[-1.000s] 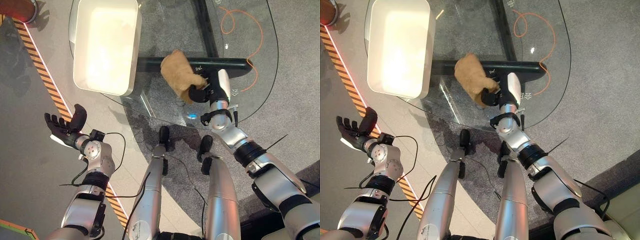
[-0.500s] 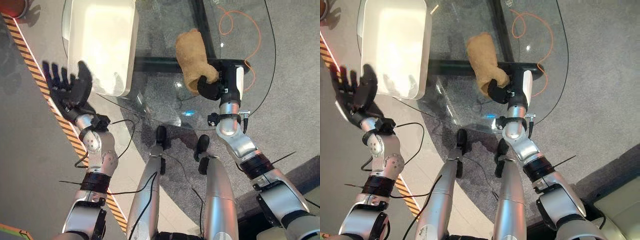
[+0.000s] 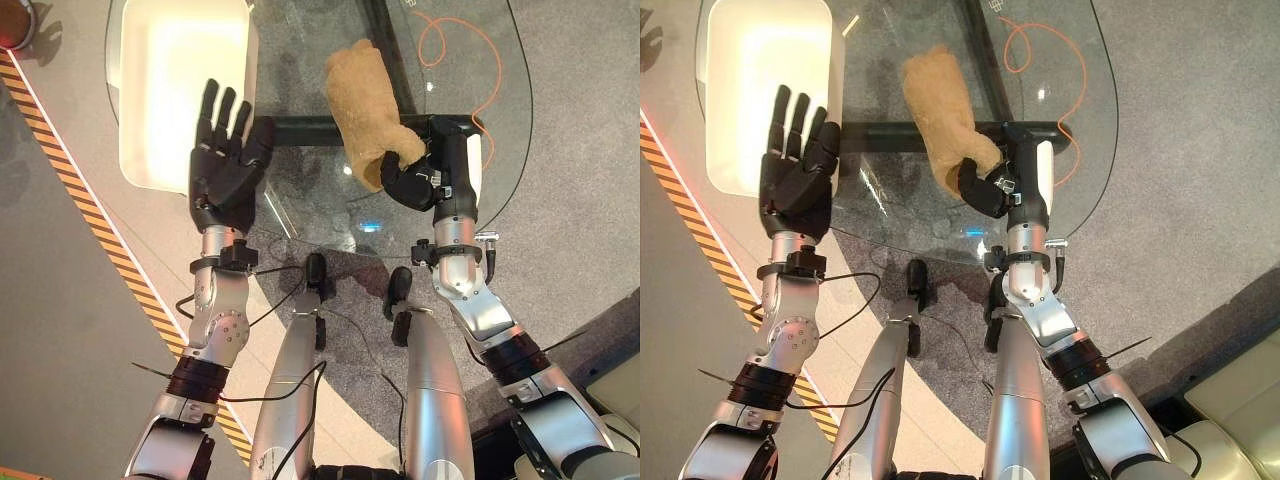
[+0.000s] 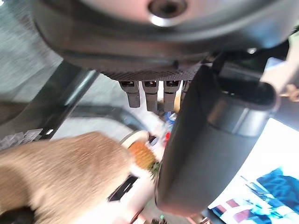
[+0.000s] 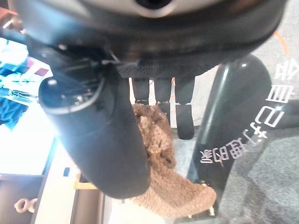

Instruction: Wipe the table with a cloth and put it in the basket.

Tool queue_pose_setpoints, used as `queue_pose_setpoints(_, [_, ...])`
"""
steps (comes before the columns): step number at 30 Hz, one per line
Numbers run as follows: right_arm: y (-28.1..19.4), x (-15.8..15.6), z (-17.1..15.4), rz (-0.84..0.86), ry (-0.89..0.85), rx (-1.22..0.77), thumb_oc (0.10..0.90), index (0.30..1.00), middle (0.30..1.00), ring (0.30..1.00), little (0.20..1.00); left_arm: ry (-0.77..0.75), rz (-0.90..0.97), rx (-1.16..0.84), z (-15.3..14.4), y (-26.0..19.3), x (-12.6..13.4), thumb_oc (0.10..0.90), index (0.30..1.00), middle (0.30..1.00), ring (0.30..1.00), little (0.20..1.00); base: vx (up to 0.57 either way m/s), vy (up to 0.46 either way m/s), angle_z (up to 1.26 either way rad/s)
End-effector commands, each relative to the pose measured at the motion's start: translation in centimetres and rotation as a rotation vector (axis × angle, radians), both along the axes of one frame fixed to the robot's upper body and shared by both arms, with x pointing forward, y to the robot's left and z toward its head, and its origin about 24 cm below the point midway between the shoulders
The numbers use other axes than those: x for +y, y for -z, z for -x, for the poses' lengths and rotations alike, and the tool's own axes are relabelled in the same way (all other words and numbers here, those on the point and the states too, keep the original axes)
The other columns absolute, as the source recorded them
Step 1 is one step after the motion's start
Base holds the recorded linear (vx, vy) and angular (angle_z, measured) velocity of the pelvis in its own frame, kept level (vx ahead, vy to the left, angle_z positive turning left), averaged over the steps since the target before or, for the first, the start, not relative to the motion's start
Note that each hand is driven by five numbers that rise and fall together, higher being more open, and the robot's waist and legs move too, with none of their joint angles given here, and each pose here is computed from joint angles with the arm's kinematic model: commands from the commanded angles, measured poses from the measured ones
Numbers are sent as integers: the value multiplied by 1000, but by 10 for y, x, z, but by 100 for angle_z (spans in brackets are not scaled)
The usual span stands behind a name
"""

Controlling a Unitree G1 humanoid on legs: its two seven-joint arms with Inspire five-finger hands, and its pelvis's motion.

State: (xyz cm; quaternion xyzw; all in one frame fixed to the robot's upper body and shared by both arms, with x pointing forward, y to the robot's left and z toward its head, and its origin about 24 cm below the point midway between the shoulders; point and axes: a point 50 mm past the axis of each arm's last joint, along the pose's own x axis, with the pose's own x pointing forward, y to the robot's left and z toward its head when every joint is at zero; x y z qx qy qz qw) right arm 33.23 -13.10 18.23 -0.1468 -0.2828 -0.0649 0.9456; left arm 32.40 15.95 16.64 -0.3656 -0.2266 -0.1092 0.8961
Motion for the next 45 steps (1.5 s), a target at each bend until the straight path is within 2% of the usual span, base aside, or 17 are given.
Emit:
queue_pose_setpoints(1, [-87, 28, 49, -89, -235, -511, 100, 300, 300, 300, 200, 135, 29, -263, 15, -50, -10, 800, 900, 900, 900, 900, 0, 0, 0])
queue_pose_setpoints(9, [-98, 36, 62, -73, -303, -571, 100, 300, 300, 300, 200, 321, 74, -255, 14, -53, -26, 800, 900, 900, 900, 900, 0, 0, 0])
queue_pose_setpoints(18, [-100, 47, 63, -24, -362, -555, 100, 300, 300, 300, 200, 403, 93, -310, 16, -68, -36, 800, 900, 900, 900, 900, -2, -2, -1])
queue_pose_setpoints(33, [-88, 50, 56, 46, -356, -476, 100, 300, 300, 300, 200, 418, 98, -524, 32, -93, -35, 800, 900, 900, 900, 900, 0, 0, 0])
queue_pose_setpoints(45, [-81, 49, 53, 119, -359, -433, 100, 300, 300, 300, 200, 407, 120, -588, 38, -102, -27, 800, 900, 900, 900, 900, 0, 0, 0])
